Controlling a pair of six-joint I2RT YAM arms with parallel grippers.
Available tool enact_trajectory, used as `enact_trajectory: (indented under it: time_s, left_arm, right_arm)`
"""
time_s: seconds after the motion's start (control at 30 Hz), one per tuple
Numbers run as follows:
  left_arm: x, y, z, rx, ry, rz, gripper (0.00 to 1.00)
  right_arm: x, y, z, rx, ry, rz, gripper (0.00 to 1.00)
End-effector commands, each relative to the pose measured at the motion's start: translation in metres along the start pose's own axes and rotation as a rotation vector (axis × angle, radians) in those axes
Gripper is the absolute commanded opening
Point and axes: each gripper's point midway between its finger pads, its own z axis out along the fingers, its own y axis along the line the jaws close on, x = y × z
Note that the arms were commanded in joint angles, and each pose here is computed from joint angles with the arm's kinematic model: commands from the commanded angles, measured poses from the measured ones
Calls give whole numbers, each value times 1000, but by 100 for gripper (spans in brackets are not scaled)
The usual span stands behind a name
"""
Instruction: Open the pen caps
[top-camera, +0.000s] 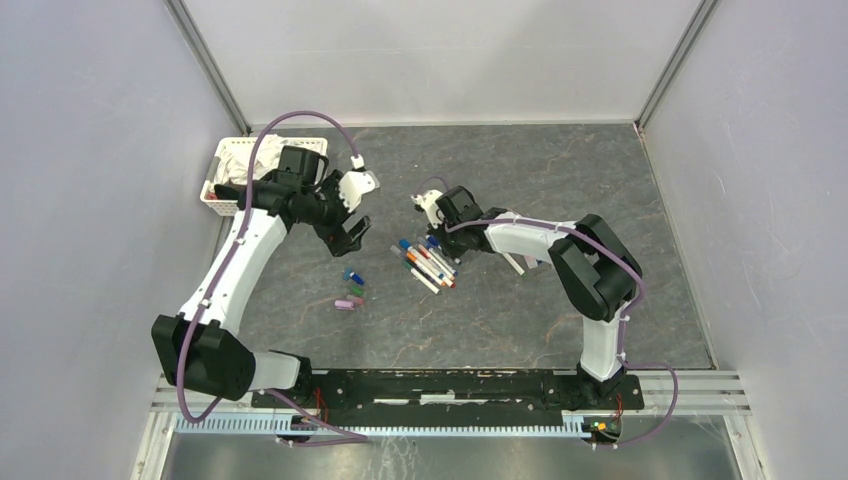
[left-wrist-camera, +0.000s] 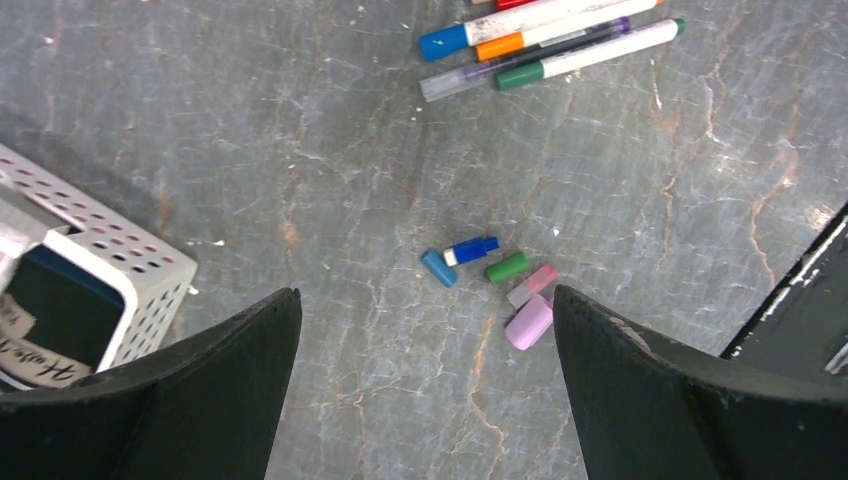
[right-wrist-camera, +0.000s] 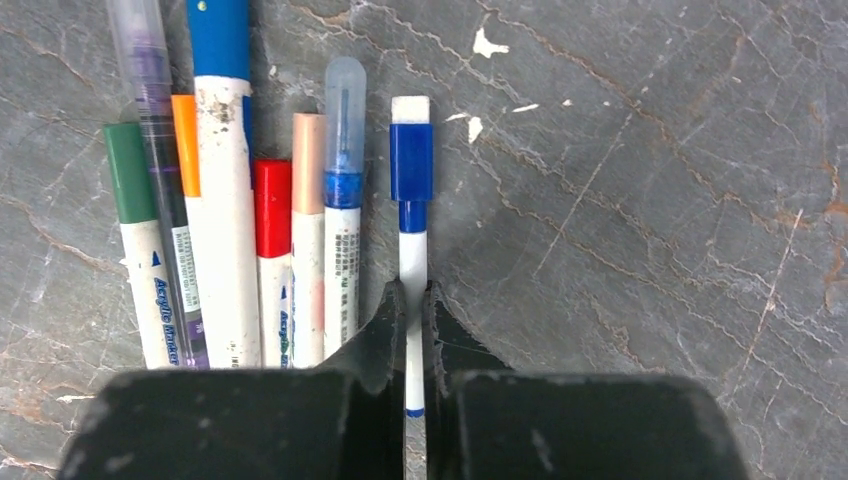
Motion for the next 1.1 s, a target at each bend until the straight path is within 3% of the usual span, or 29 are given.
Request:
enact_trajectory:
  time_s: [0.0,0.27,0.47,0.7,0.9,1.07]
  left_arm:
    - [0,-16,3,75,-41,23,100]
    - [-9,-35,1,156,-131,126,100]
    - [-15,-63,0,282,-223,226,100]
    - [-6,-103,7,377,-249,409,99]
    - [2,-115,17,406,-219,459,93]
    - [6,-121,23,436,-190,476,79]
  right_arm:
    - [-17,-21,-21,76,-47,2,0]
    - [-72,16,-83,-150,-221,5,0]
    - [-67,94,-110,-598,-185,4,0]
    - [-64,146,-134,-896,-193,33,0]
    - [-60,175,-135,-1036,-134,27,0]
    - [-61,185,-134,-1086,-104,21,0]
